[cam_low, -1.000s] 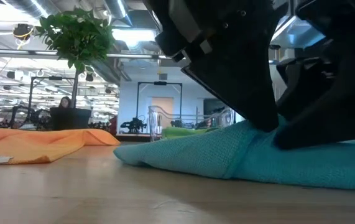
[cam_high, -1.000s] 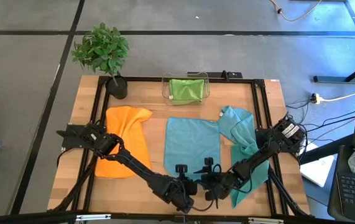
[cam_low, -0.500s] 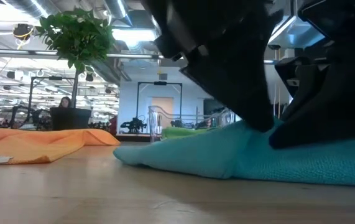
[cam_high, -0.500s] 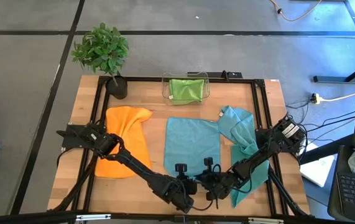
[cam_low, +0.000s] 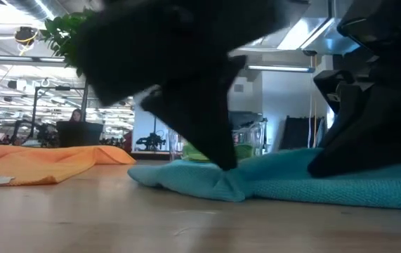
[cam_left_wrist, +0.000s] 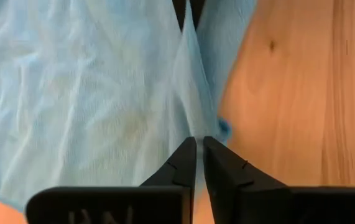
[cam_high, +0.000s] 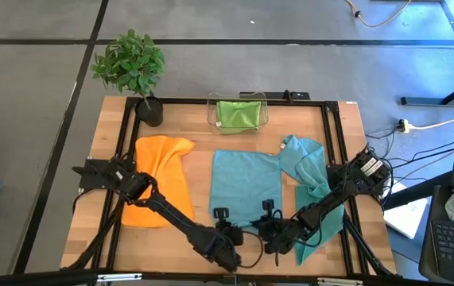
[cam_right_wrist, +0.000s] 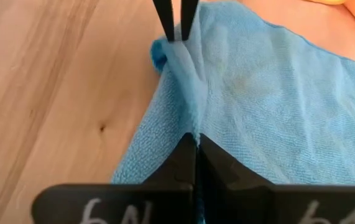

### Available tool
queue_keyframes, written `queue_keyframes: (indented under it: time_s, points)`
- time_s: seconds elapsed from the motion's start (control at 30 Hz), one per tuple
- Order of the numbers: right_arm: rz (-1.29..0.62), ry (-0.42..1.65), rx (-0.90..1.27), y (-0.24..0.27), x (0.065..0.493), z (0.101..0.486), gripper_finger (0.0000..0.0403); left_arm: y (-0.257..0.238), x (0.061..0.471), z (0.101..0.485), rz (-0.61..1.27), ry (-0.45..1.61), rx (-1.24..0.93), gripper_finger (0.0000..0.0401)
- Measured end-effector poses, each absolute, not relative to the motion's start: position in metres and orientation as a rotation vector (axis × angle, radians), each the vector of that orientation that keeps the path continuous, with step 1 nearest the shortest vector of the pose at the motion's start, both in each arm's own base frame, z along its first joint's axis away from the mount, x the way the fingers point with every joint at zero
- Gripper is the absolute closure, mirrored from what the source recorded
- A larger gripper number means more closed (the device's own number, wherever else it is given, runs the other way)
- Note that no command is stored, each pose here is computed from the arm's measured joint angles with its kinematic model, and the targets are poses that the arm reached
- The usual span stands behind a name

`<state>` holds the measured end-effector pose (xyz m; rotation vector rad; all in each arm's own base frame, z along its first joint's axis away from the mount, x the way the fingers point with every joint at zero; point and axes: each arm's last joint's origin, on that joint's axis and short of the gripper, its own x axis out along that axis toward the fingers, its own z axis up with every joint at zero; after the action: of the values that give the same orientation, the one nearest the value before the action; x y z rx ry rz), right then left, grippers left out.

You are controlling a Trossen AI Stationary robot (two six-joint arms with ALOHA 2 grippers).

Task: Fold microfiber towels
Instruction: Fold the top left blue microfiber towel

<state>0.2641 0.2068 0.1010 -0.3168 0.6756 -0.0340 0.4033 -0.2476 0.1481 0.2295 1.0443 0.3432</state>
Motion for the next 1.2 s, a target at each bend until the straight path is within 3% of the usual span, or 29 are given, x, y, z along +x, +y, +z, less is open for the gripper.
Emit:
queue_keyframes:
  time_s: [0.47, 0.63, 0.87, 1.2]
  points:
    - [-0.055, 0.652, -0.319, 0.207, 0.265, 0.102, 0.0397, -0.262, 0.403, 0.171, 0.307, 0.975, 0.173, 0.0398]
    - [-0.036, 0.623, -0.295, 0.207, 0.27, 0.105, 0.0397, -0.271, 0.416, 0.184, 0.227, 0.856, 0.147, 0.0369]
    - [-0.015, 0.607, -0.308, 0.21, 0.278, 0.113, 0.0396, -0.262, 0.416, 0.182, 0.264, 0.888, 0.187, 0.0312]
    - [-0.02, 0.637, -0.345, 0.218, 0.288, 0.128, 0.0396, -0.248, 0.421, 0.181, 0.332, 0.901, 0.197, 0.0284]
